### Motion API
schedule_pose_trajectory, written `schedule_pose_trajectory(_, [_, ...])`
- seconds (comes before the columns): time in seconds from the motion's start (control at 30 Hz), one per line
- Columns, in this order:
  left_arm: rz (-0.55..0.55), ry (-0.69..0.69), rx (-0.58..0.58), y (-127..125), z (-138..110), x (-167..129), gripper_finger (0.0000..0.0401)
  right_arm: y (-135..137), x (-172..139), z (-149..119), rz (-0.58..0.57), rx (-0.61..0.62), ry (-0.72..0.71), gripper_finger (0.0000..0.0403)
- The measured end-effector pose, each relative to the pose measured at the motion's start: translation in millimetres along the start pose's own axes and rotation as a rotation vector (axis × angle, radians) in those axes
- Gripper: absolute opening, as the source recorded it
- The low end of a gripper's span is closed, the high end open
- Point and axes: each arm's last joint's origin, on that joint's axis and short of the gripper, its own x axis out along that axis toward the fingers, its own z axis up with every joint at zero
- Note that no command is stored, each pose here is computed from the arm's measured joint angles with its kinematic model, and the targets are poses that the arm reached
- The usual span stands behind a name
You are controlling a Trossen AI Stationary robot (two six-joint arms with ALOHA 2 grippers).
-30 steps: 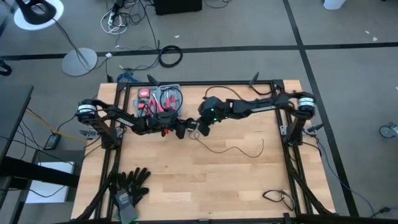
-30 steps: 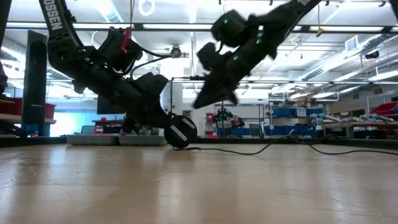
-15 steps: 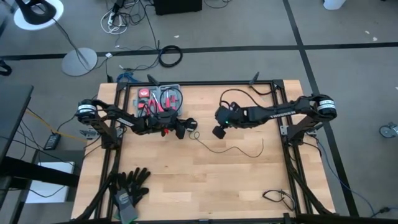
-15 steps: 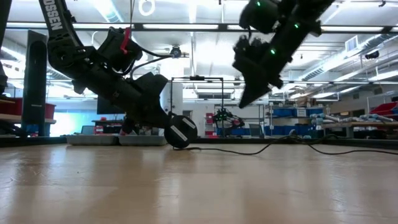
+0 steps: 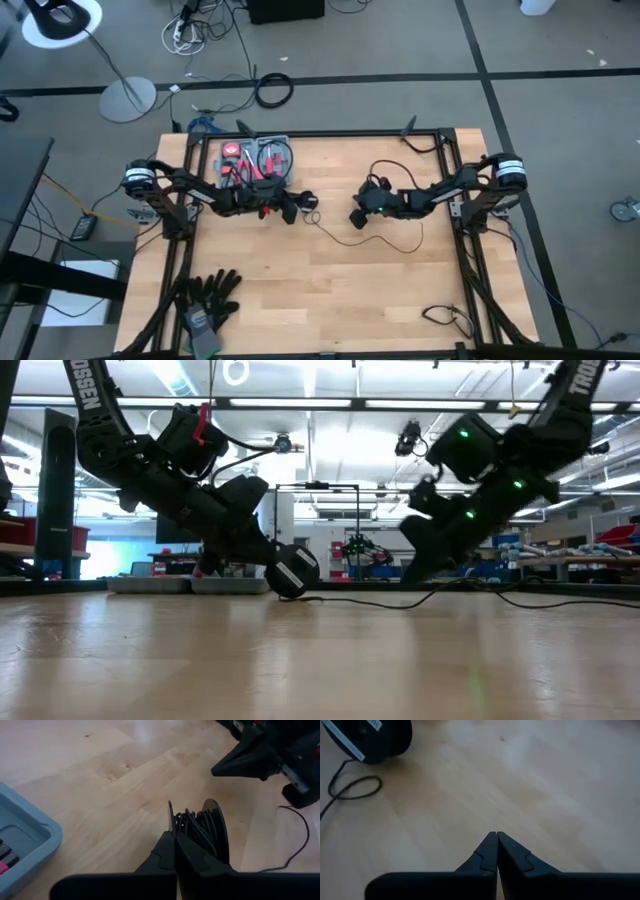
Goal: Coil cords
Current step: Coil the black wire onto the spool
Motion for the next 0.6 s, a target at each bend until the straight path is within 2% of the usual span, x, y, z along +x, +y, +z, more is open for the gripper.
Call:
schedule_pose_trajectory(0.13, [-0.006,-0.001,-0.003,-0.4,0.2,0.0,0.0000,-6.2,0.3,-9.3,0.000,0.005,-0.012,0.0006])
schedule_pose_trajectory(0.6, [0.028,-0.043,0.036,0.1,2.6,0.0,0.0000,-4.4,-0.6,-8.8,0.018,0.091,-0.034,0.0006])
